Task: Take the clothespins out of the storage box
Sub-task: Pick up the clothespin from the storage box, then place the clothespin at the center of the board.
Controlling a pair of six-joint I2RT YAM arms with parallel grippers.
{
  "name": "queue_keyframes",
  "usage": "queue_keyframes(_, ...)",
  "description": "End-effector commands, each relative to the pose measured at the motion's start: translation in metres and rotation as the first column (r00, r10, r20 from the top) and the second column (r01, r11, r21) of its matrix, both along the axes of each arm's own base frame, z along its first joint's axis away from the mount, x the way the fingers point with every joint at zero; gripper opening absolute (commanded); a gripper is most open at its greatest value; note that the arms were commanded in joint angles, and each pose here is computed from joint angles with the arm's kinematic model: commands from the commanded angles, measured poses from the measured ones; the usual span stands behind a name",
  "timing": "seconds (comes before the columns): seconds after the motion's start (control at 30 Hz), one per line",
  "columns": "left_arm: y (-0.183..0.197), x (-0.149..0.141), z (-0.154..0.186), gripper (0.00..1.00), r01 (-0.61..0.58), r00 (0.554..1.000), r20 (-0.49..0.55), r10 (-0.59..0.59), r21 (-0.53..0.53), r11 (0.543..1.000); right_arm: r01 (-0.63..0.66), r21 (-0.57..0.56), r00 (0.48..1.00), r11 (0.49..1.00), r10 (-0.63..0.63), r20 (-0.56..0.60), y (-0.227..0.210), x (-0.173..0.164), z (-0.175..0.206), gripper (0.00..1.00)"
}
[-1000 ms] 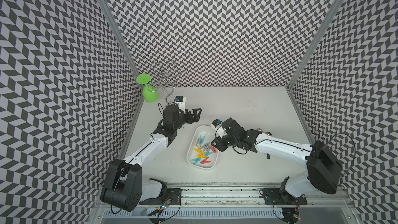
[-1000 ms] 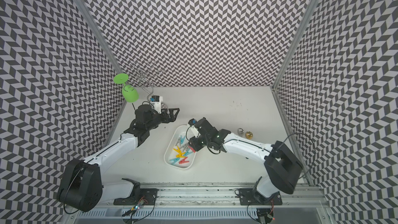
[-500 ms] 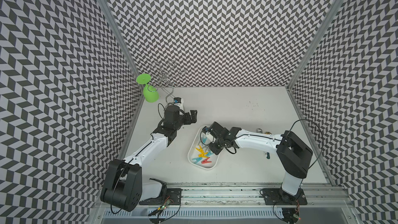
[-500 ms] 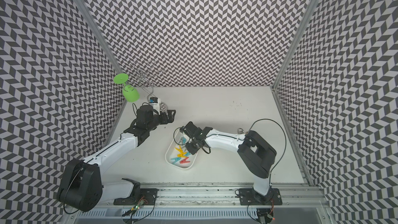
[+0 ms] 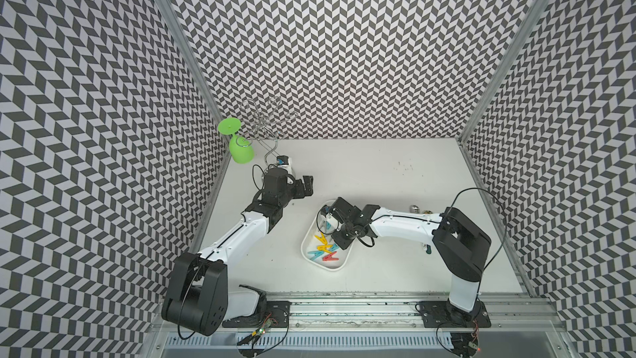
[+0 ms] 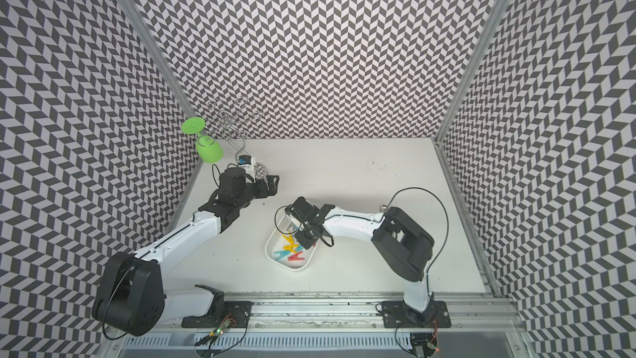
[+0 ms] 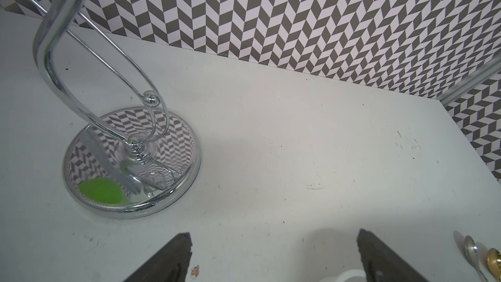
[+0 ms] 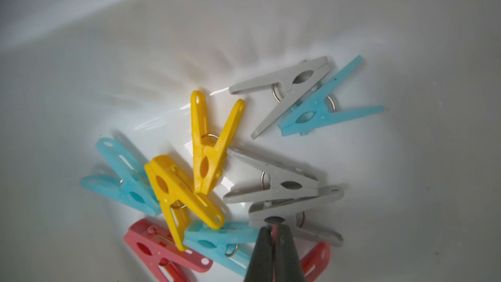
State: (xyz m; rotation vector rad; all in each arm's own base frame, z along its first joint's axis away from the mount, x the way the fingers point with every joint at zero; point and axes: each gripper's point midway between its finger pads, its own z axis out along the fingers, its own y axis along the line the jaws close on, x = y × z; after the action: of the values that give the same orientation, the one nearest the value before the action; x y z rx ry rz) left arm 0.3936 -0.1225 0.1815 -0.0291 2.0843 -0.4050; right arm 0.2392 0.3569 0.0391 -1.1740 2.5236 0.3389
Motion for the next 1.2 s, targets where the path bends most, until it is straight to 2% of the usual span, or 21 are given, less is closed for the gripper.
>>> queue_keyframes(0.0,0.001,0.005,0.01,1.0,-0.009,1.0,0.02,0.009,0.01,1.0,0.002,0.087,0.997,0.996,-0.008,0.074,0.015,0.011,0.033,0.0)
queue_keyframes(0.13,0.001,0.004,0.011,1.0,-0.005,1.0,0.022,0.005,0.005,1.0,0.006,0.166,0.992,0.986,-0.026,0.12,0.019,0.016,0.066,0.0)
queue_keyframes(0.23,-0.001,0.003,0.012,0.99,0.001,1.0,0.024,-0.001,-0.003,1.0,0.051,0.219,0.985,0.974,-0.085,0.148,0.014,0.027,0.09,0.0)
queue_keyframes(0.33,-0.003,0.002,0.014,1.0,0.013,0.999,0.029,-0.013,-0.013,1.0,0.165,0.272,0.962,0.948,-0.215,0.169,-0.008,0.051,0.111,0.0)
queue_keyframes(0.43,-0.005,0.002,0.016,1.0,0.025,0.999,0.036,-0.024,-0.02,0.999,0.328,0.31,0.909,0.892,-0.388,0.156,-0.048,0.08,0.119,0.0)
queue_keyframes(0.57,-0.006,0.002,0.014,1.0,0.027,0.999,0.033,-0.026,-0.02,0.999,0.541,0.323,0.805,0.777,-0.589,0.07,-0.109,0.109,0.107,0.0)
queue_keyframes(0.7,-0.006,0.002,0.012,1.0,0.027,0.999,0.03,-0.027,-0.02,0.999,0.664,0.281,0.724,0.693,-0.69,-0.008,-0.146,0.118,0.08,0.0)
queue_keyframes(0.93,-0.006,0.003,0.011,1.0,0.027,0.999,0.027,-0.026,-0.018,0.999,0.74,0.182,0.666,0.648,-0.743,-0.062,-0.174,0.113,0.03,0.0)
queue_keyframes(1.17,-0.006,0.002,0.011,1.0,0.03,0.999,0.027,-0.029,-0.021,0.999,0.743,0.153,0.665,0.652,-0.745,-0.055,-0.18,0.112,0.019,0.05)
